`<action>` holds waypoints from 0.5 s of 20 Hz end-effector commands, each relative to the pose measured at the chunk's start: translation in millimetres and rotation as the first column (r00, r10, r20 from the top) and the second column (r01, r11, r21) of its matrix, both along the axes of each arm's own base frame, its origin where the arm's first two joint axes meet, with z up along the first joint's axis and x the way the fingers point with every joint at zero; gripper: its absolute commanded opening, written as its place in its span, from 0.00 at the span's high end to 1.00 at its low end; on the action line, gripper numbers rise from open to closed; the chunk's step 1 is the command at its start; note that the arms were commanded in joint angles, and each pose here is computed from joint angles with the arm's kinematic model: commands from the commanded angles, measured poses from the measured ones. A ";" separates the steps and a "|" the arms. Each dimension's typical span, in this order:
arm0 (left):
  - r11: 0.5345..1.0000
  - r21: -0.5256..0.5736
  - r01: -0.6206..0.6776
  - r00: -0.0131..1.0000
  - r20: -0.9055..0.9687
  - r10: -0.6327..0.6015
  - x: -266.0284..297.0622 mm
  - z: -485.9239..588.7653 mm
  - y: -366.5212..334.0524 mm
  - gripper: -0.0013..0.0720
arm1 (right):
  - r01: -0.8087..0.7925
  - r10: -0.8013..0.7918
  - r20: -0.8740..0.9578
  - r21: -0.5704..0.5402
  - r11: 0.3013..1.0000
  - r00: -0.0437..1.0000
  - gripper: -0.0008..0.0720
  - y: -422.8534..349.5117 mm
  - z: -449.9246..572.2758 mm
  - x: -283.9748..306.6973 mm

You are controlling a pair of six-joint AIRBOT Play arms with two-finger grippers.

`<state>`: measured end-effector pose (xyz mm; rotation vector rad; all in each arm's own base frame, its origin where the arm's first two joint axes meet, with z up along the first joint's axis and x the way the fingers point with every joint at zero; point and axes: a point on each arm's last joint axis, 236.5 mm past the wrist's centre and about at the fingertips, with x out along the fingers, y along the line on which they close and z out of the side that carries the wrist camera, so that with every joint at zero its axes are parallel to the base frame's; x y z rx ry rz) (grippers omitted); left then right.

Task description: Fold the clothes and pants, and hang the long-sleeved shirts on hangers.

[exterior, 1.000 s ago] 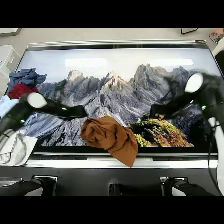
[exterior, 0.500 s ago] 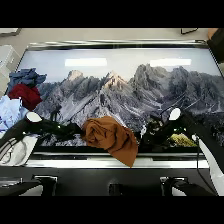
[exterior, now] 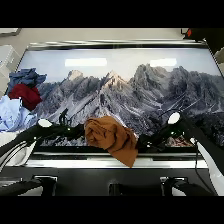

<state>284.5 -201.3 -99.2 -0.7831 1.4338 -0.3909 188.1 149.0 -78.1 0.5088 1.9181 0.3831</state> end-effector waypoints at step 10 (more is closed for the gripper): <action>0.996 -0.048 0.076 0.984 0.166 -0.067 6.6 54.1 -7.8 0.95 | -0.004 0.002 0.140 0.014 1.000 0.990 0.93 71.4 -20.1 -6.8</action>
